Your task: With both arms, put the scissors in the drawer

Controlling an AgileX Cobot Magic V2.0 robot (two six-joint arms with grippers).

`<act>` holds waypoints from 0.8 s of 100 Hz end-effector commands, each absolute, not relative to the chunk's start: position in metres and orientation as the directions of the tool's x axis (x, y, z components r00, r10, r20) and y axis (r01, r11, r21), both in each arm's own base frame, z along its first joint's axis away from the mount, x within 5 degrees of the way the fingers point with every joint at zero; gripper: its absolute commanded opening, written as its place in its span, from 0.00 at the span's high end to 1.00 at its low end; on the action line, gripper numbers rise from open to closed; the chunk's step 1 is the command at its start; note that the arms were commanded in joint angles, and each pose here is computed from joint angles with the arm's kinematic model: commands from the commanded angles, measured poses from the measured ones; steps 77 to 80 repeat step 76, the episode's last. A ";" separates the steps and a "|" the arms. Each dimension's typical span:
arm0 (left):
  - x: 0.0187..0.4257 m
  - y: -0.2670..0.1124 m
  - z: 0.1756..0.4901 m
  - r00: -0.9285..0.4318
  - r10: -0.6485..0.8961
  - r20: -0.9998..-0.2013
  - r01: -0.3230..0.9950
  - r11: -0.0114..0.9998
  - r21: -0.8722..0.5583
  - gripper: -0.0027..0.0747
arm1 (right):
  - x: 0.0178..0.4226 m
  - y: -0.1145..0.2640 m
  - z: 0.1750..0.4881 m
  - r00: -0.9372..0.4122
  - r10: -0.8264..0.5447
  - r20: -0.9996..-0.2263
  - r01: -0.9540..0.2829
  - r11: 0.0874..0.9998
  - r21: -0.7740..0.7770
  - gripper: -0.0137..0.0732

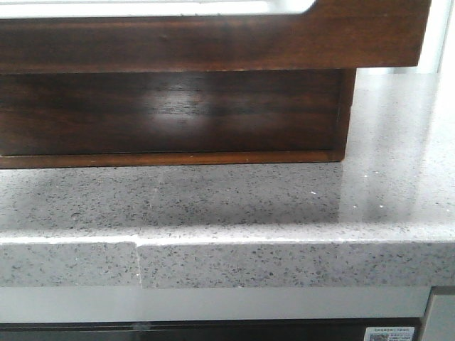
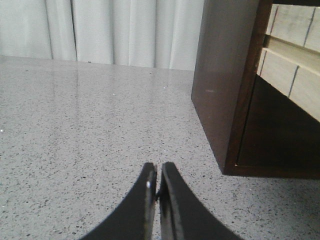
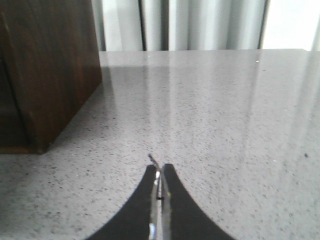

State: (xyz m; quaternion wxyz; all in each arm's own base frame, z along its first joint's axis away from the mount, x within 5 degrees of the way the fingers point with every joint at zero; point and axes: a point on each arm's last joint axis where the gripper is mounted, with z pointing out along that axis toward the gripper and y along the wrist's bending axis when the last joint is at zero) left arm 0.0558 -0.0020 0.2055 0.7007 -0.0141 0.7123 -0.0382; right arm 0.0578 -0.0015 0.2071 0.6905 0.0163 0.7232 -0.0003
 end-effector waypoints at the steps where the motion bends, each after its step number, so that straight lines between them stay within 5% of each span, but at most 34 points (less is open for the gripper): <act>1: 0.055 -0.002 0.202 0.056 -0.092 -0.994 0.040 0.995 -0.090 0.99 | 0.055 -0.002 0.215 0.115 0.016 -0.993 0.026 0.999 0.019 0.92; 80: 0.055 -0.002 0.202 0.056 -0.092 -0.994 0.040 0.995 -0.090 0.99 | 0.054 -0.002 0.209 0.125 0.013 -0.992 0.026 1.000 0.017 0.92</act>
